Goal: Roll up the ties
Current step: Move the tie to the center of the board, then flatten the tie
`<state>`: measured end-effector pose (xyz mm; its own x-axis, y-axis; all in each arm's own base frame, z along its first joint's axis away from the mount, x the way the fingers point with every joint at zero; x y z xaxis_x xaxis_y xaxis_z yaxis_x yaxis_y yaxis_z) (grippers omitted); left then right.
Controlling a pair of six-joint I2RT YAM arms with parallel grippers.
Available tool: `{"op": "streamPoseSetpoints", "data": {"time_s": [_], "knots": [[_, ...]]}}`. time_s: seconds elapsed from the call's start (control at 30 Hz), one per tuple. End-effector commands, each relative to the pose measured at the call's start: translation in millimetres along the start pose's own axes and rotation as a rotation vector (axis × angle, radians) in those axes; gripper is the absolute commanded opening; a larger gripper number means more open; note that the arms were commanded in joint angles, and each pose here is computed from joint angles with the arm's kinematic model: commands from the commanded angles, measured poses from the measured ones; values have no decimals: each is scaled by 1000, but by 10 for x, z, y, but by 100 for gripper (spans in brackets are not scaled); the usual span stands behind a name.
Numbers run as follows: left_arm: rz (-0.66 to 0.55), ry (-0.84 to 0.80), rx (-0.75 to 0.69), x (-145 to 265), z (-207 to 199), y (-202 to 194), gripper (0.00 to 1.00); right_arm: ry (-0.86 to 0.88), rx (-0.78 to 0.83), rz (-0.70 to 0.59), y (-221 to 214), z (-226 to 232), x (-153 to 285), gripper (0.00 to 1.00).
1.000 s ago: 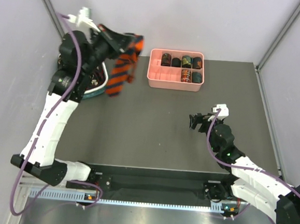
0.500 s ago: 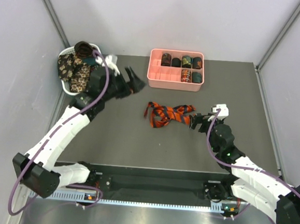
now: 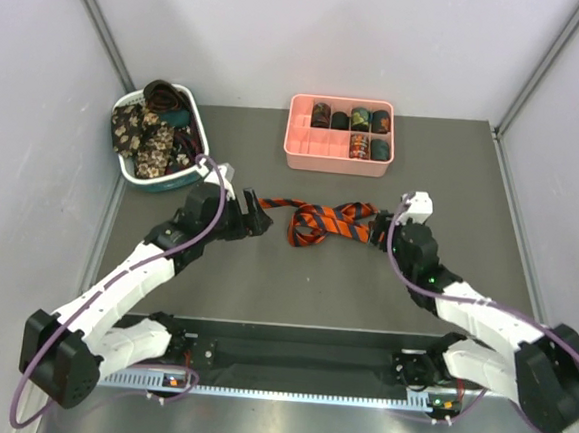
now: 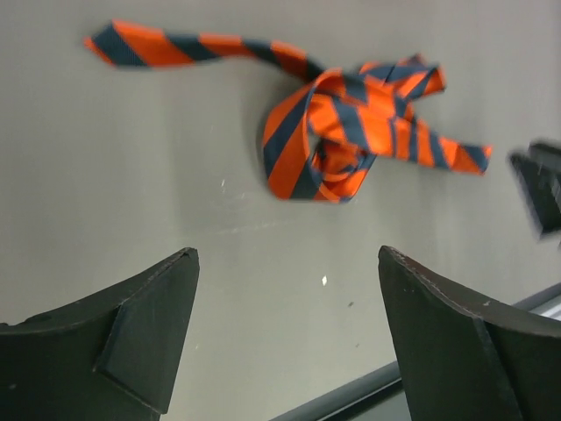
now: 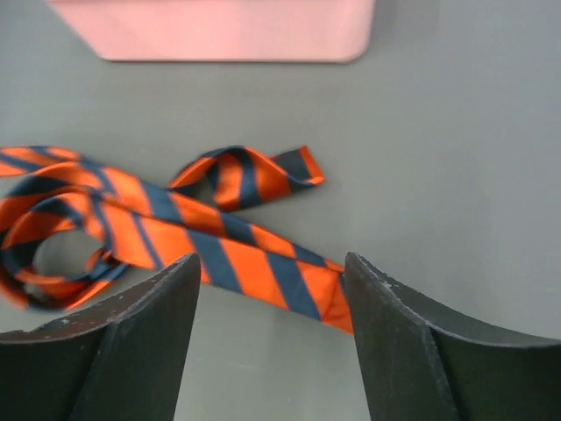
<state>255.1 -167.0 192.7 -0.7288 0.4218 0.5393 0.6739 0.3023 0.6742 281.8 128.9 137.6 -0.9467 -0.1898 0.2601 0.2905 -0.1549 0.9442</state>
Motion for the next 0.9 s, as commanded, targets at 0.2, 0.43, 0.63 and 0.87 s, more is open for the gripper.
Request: {"op": "streamPoseSetpoints", "data": {"time_s": [0.2,0.43,0.63,0.87], "knots": [[-140,-95,-65,-8,61,-160,86,-196,-133,134,-136,-366,-355,69],[-178,-126,-98,-19,133,-278,83,-278,-188,236,-313,-543,-389,68],[-179,-139,-101,-16,151,-334,82,-287,-243,288,-435,-526,-328,66],[-154,-190,-114,11,34,-362,82,-254,-241,327,-451,-460,-303,0]]}}
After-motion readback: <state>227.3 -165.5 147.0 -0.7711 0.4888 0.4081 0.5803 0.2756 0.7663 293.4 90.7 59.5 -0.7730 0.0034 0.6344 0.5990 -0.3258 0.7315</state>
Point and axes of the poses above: each gripper's point midway between its finger pads, its own x axis back along the fingers, its own z axis along the line the jaws close on, y = z × x, the point moved 3 cm from there along x, back along the fingers, and after that the axes turned 2 degrees about -x, right-handed, at the moved point
